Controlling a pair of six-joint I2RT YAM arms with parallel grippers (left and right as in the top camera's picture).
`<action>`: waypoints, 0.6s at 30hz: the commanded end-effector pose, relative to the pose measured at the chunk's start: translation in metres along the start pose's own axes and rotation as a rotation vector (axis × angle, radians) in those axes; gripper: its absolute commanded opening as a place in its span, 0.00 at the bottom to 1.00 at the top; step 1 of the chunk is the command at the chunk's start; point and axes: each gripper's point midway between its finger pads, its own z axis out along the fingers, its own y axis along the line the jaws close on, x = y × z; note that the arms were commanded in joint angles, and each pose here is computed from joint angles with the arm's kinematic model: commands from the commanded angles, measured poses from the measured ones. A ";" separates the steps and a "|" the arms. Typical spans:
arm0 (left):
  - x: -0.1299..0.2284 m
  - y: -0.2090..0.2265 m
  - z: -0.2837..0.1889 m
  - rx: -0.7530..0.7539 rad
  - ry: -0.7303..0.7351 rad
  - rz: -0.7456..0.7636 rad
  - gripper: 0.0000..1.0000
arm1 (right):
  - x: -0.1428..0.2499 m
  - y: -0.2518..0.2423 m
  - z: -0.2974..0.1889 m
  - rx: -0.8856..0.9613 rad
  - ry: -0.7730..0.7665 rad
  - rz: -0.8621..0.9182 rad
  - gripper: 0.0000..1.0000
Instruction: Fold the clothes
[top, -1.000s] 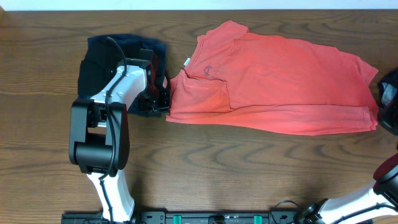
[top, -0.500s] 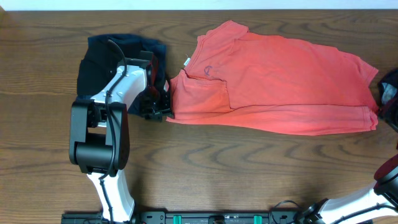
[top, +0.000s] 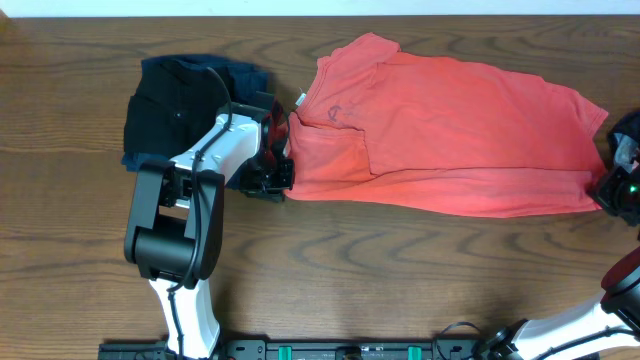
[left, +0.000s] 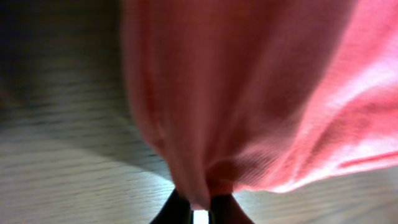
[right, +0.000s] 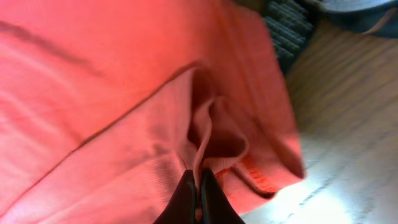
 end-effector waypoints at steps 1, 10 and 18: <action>0.002 0.026 0.003 -0.125 -0.008 -0.005 0.06 | -0.026 0.019 -0.036 -0.059 -0.091 -0.030 0.01; -0.001 0.040 0.000 -0.124 -0.014 -0.045 0.06 | -0.009 -0.030 -0.098 0.230 -0.110 0.252 0.01; -0.002 0.043 -0.001 -0.122 -0.015 -0.052 0.06 | 0.020 -0.068 -0.117 0.489 -0.062 0.406 0.15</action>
